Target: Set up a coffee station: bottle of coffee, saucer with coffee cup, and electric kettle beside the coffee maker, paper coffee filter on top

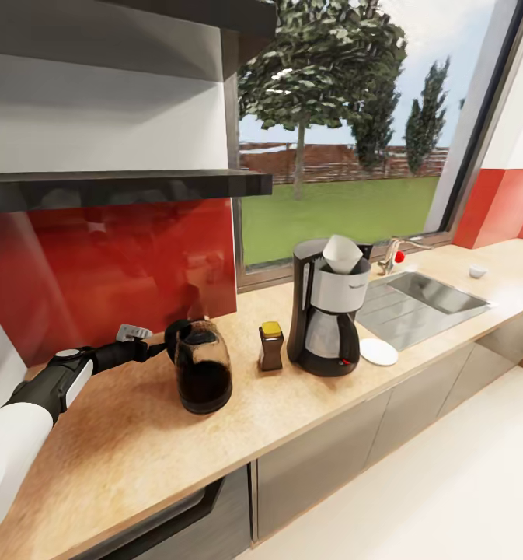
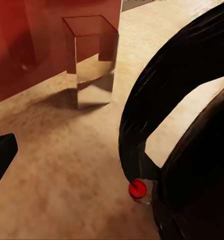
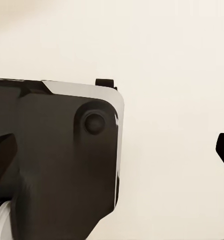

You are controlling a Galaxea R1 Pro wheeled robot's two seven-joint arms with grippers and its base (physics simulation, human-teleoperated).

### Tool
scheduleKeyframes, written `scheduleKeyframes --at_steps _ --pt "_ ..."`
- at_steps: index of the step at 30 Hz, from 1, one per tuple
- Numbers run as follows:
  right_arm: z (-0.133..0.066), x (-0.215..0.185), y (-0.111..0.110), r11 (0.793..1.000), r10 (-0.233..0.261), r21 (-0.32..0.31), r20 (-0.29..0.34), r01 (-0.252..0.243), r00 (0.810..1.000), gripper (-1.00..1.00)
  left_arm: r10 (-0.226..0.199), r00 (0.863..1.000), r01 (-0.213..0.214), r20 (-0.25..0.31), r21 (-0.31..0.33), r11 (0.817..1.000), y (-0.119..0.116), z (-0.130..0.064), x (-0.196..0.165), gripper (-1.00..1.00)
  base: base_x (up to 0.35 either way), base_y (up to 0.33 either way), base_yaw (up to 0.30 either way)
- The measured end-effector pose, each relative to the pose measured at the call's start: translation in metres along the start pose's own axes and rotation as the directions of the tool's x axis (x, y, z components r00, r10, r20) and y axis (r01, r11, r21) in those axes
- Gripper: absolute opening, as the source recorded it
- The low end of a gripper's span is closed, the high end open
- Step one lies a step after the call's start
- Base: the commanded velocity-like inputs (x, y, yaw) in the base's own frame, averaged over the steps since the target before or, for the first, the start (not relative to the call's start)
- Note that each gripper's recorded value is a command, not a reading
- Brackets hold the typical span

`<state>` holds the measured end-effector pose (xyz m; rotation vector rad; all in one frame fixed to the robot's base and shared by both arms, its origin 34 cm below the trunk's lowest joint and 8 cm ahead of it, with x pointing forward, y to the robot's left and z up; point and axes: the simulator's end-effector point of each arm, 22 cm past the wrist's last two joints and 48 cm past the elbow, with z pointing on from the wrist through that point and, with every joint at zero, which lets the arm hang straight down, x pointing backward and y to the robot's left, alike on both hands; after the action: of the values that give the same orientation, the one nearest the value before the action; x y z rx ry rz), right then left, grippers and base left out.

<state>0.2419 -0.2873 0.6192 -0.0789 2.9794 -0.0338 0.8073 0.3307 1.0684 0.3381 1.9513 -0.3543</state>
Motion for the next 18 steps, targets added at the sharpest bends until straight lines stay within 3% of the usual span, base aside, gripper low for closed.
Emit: scheduleKeyframes --at_steps 18 --pt "0.0001 -0.0003 -0.0006 1.000 0.000 0.002 0.001 0.000 1.000 1.00 -0.005 1.000 0.005 0.003 0.003 1.000 -0.0012 0.0008 -0.0005 1.00 0.042 0.000 0.000"
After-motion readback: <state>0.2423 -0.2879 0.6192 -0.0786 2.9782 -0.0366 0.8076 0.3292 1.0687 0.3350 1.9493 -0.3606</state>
